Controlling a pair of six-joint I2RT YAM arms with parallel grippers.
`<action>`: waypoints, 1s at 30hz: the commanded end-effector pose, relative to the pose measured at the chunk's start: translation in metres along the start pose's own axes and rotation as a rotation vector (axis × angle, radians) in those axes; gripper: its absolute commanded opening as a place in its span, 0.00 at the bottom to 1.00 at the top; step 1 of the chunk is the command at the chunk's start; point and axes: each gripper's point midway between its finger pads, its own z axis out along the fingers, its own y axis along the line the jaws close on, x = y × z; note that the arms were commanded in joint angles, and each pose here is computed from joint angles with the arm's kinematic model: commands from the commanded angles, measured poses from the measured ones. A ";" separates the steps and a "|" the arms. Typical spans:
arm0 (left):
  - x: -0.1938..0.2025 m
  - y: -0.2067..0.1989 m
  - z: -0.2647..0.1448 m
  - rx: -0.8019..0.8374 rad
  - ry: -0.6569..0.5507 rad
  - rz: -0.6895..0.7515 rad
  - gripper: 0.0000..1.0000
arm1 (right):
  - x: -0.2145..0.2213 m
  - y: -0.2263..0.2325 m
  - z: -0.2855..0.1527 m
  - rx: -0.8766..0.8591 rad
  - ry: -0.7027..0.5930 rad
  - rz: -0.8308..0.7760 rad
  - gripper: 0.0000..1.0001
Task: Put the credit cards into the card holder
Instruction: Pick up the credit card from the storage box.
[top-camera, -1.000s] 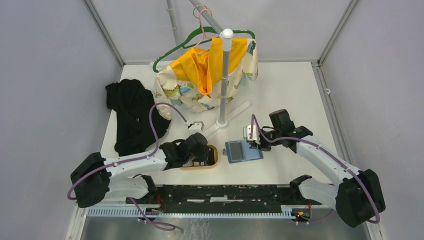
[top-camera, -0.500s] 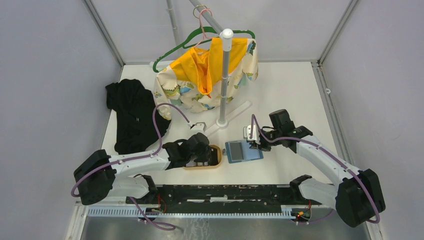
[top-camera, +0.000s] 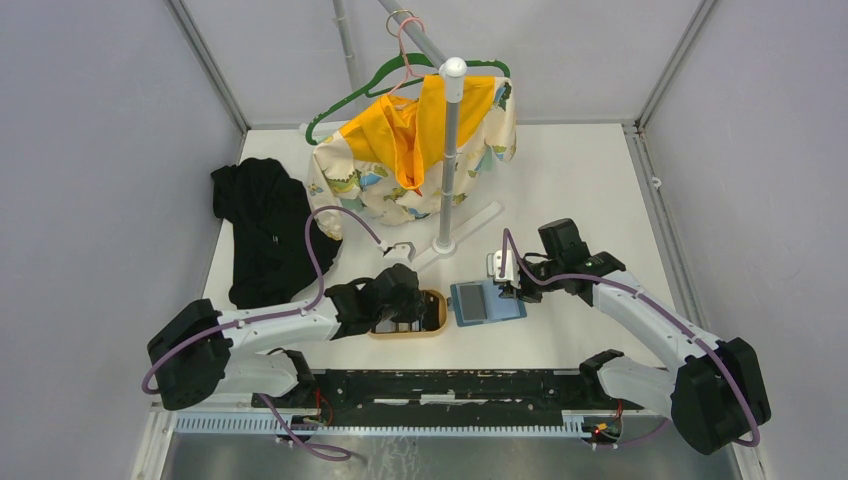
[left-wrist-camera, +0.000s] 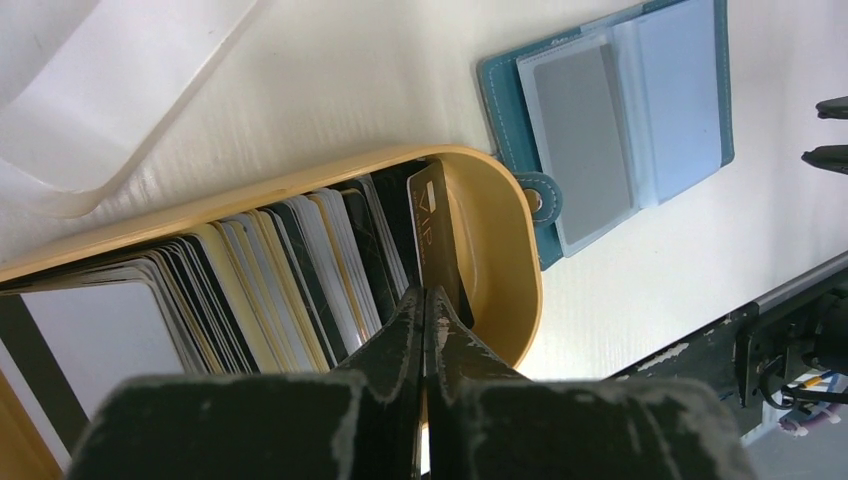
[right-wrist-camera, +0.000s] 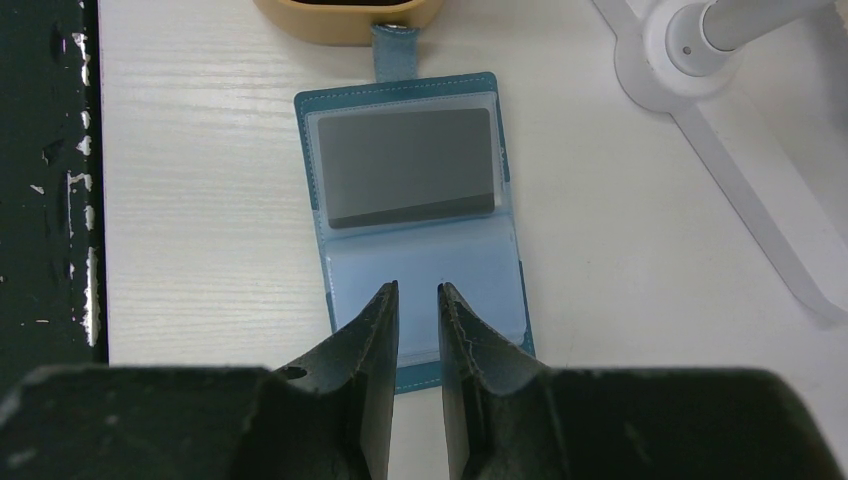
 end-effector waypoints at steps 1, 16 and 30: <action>-0.009 -0.009 -0.004 0.043 -0.041 -0.036 0.02 | -0.007 -0.001 -0.001 -0.005 -0.030 0.008 0.26; -0.035 -0.006 -0.037 0.093 -0.173 0.025 0.02 | -0.043 0.028 0.006 -0.161 -0.263 0.026 0.37; -0.045 -0.022 -0.037 0.206 -0.265 0.187 0.02 | -0.115 -0.003 0.035 -0.160 -0.458 -0.180 0.72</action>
